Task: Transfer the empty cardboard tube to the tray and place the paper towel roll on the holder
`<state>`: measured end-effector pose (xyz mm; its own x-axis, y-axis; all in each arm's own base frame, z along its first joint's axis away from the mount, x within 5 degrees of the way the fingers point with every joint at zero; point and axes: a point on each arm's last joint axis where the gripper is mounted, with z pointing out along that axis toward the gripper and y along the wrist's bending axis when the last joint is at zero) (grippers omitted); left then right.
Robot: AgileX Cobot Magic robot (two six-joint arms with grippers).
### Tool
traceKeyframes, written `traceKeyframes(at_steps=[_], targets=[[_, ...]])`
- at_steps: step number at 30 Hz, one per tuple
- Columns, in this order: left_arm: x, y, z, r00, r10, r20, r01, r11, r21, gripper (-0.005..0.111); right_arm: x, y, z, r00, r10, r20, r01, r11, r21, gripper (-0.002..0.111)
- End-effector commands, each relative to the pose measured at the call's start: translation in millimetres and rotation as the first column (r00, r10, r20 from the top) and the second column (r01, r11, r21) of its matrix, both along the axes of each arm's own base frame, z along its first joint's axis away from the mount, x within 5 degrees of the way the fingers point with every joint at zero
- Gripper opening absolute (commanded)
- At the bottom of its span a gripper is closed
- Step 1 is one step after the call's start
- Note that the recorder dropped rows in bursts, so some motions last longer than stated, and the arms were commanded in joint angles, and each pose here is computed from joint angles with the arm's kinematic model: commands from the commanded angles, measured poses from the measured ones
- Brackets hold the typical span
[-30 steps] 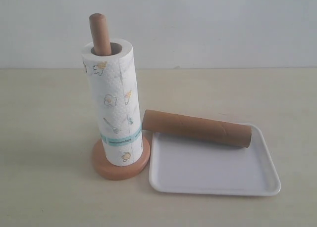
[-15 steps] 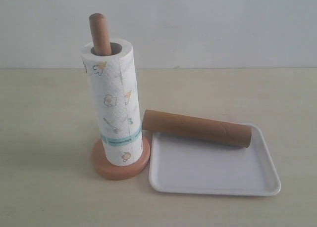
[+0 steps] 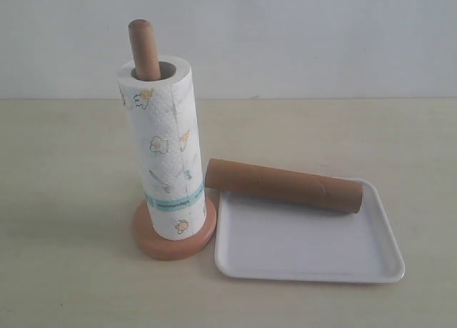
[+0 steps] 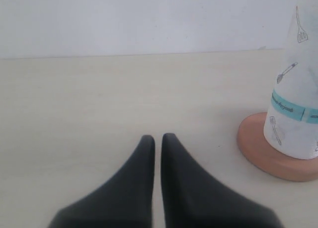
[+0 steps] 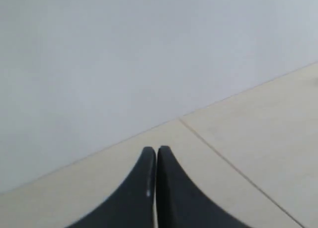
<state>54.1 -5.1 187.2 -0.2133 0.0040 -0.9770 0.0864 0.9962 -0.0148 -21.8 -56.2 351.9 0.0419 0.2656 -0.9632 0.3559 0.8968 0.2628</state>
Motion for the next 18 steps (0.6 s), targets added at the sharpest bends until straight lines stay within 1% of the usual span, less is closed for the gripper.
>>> traceKeyframes(at_steps=[1, 3, 6, 8, 10, 12, 13, 15, 18], targets=[[0, 0, -1, 1.0, 0.001, 0.006, -0.001, 1.0, 0.002, 0.004, -16, 5, 0, 0.99, -0.128, 0.057, 0.127, 0.992, 0.016, 0.0], [0, 0, -1, 1.0, 0.001, 0.006, -0.001, 1.0, 0.002, 0.004, -15, 10, 2, 0.992, -0.1, 0.078, 0.099, 0.995, 0.012, 0.0], [0, 0, -1, 1.0, 0.001, 0.006, -0.001, 1.0, 0.002, 0.004, -11, 20, 4, 0.996, 0.024, 0.086, -0.021, 0.999, -0.04, 0.0], [0, 0, -1, 1.0, 0.001, 0.006, -0.001, 1.0, 0.002, 0.004, -8, 27, 4, 0.991, 0.107, 0.085, -0.103, 0.994, -0.045, 0.0], [0, 0, -1, 1.0, 0.001, 0.006, -0.001, 1.0, 0.002, 0.004, -6, 36, 4, 0.976, 0.207, 0.062, -0.202, 0.976, -0.079, 0.0], [0, 0, -1, 1.0, 0.001, 0.006, -0.001, 1.0, 0.002, 0.004, -2, 43, 3, 0.96, 0.278, 0.017, -0.272, 0.949, -0.16, 0.0], [0, 0, -1, 1.0, 0.001, 0.006, -0.001, 1.0, 0.002, 0.004, 0, 45, 2, 0.955, 0.296, 0.0, -0.289, 0.933, -0.212, 0.0], [0, 0, -1, 1.0, 0.001, 0.006, -0.001, 1.0, 0.002, 0.004, 6, 48, -1, 0.945, 0.327, -0.014, -0.318, 0.908, -0.274, 0.0], [0, 0, -1, 1.0, 0.001, 0.006, -0.001, 1.0, 0.002, 0.004, 17, 51, -9, 0.938, 0.347, 0.007, -0.331, 0.899, -0.287, 0.0]])
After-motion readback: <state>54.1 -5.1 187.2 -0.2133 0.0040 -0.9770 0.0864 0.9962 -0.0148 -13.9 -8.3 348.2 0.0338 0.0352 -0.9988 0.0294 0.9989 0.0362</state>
